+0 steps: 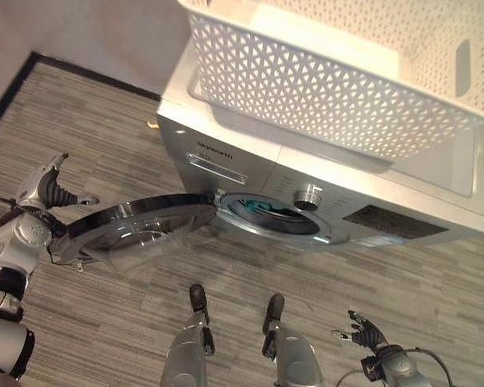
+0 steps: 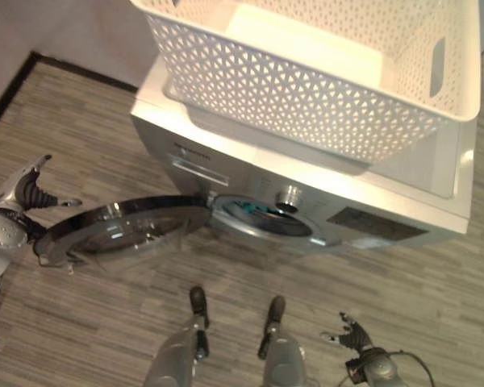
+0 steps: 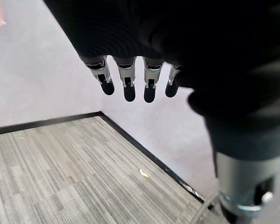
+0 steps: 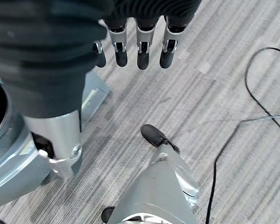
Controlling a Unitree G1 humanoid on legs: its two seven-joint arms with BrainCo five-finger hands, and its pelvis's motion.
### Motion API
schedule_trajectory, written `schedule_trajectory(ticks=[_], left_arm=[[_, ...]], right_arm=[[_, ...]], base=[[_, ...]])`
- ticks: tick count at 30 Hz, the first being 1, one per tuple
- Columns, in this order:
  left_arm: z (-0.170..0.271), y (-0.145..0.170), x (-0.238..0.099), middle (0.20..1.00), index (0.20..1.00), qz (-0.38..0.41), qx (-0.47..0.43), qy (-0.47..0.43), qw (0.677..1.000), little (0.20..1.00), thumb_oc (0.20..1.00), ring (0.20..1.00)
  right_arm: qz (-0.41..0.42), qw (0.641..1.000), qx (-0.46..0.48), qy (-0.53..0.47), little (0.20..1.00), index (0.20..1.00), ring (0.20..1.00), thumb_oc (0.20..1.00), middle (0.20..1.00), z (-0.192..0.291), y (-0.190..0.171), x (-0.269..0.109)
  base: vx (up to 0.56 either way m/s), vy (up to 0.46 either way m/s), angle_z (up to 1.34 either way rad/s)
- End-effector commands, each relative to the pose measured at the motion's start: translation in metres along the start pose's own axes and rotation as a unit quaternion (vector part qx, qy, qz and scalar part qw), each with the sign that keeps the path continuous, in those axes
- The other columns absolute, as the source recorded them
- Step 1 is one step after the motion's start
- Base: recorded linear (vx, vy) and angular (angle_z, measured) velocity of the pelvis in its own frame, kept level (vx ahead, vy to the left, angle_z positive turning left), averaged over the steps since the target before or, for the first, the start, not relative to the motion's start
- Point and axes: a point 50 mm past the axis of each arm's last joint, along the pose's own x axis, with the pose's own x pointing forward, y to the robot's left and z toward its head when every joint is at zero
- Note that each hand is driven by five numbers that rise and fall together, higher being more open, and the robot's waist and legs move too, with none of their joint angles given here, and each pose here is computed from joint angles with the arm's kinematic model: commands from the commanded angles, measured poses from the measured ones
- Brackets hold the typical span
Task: Grab the laundry basket,head to the washer,open it,put in the laundry and shut it.
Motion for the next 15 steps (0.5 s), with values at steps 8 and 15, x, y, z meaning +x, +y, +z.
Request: schedule_trajectory(ticks=[8, 15], left_arm=[[-0.036, -0.096, -0.050, 1.000, 1.000, -0.157, -0.093, 0.085, 0.980, 1.000, 1.000, 1.000], [-0.026, -0.131, -0.067, 1.000, 1.000, -0.176, -0.135, 0.089, 0.971, 1.000, 1.000, 1.000]], right_arm=[[0.022, 0.999, -0.031, 0.021, 1.000, 1.000, 1.000, 1.000, 1.000, -0.013, 0.003, -0.006], [0.005, 0.998, -0.057, 0.003, 1.000, 1.000, 1.000, 1.000, 1.000, -0.002, -0.009, -0.004]], base=[[-0.04, 0.099, -0.38], [-0.12, -0.158, -0.16]])
